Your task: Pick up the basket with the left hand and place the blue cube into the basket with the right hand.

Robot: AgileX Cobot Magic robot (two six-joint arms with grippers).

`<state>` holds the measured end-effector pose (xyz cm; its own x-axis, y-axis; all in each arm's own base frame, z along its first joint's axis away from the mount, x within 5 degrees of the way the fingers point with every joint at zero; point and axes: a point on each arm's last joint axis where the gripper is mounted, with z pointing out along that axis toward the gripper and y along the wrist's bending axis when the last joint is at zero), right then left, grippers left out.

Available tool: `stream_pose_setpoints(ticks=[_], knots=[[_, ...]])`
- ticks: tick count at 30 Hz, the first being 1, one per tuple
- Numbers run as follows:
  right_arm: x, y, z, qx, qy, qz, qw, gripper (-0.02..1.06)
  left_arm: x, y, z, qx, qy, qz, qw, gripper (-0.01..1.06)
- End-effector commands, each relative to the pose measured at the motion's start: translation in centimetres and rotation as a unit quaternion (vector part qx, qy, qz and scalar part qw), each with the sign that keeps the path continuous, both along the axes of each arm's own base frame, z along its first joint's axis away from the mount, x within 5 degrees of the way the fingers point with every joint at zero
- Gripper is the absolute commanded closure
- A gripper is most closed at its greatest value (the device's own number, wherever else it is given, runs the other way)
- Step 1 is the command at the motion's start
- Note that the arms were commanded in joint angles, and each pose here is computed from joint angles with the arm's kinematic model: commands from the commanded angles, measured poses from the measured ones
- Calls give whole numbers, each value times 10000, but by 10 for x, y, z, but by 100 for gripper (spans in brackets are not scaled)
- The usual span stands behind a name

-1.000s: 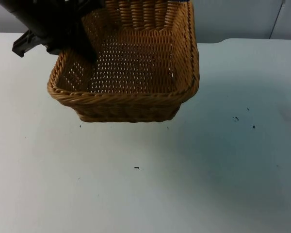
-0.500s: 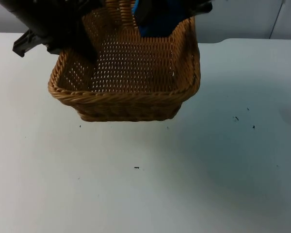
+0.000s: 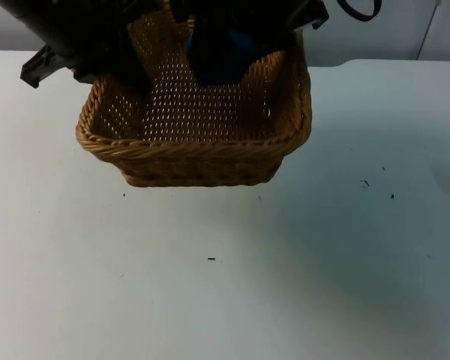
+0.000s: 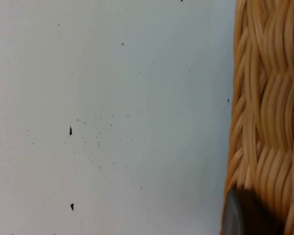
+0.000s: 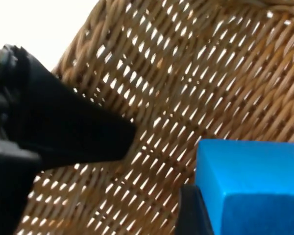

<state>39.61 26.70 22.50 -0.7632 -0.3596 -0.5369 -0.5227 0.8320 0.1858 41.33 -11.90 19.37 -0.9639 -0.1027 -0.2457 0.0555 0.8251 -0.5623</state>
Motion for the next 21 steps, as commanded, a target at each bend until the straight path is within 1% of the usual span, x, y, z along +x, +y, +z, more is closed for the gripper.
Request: stream_pose_setpoints(ticks=[1,5,6,8,10,12,14,15,19,20,21], knots=[[-1,4,0,-81,7,146,9999,105,-1,-5,7,-185,-10,32,9998,105],[1,1,-11,-500,77,258,9984,105,-1,-5,7,-180,-19,20,9998,105],[1,1,-11,-500,77,258,9984,105,-1,-5,7,-180,-19,20,9998,105],[1,-1,-13,-670,99,298,9973,104,-1,-5,7,-179,-26,27,9998,105],[1,-1,-13,-681,95,301,9972,103,-1,-5,7,-179,-26,27,9998,105],[1,-1,-13,-681,95,301,9972,94,-1,-5,7,-179,-26,27,9998,105],[1,-1,-13,-668,92,297,9973,80,-1,-5,7,-179,-26,27,9998,105],[1,-1,-13,-668,92,297,9973,80,-1,-5,7,-179,-26,27,9998,105],[1,-1,-12,-654,86,294,9974,50,-1,-5,7,-179,-26,27,9998,105],[1,-1,-12,-654,86,294,9974,50,-1,-5,7,-179,-26,27,9998,105],[1,-1,-11,-648,77,294,9974,45,-1,-5,7,-179,-26,27,9998,105]])
